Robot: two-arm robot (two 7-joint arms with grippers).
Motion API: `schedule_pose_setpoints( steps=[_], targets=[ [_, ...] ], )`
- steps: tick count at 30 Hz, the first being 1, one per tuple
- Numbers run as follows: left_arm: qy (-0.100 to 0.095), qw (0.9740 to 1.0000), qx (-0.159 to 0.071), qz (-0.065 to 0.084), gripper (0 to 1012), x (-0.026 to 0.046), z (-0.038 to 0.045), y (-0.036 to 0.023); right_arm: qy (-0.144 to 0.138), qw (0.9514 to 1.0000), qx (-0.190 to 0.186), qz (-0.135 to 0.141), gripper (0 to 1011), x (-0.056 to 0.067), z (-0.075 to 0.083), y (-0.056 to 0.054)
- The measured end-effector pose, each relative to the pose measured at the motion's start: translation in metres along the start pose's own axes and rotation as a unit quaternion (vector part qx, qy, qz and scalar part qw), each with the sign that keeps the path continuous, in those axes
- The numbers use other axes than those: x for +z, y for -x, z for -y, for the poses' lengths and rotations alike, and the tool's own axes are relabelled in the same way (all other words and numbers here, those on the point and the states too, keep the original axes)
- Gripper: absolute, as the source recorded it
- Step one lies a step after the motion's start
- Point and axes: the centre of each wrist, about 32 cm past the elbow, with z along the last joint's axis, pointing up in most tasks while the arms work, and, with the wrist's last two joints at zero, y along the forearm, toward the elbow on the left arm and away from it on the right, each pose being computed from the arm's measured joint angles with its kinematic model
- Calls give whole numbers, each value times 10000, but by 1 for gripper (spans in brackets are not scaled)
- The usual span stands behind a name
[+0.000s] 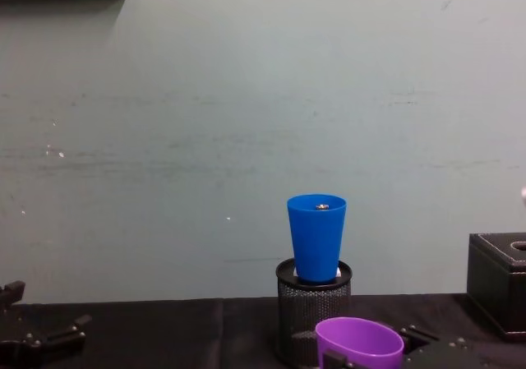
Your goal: Pick up one cup with a gripper and tap it against the other cup.
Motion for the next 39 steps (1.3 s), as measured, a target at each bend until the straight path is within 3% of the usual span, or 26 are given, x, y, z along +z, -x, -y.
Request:
schedule_pose_setpoints(
  steps=[24,39],
  targets=[
    [0,10000,0,0,1000,0,0,0,-39,9998,-172,30,734,-40,36,23],
    [0,10000,0,0,1000,0,0,0,160,9994,-289,35,734,-121,19,13]
  ],
)
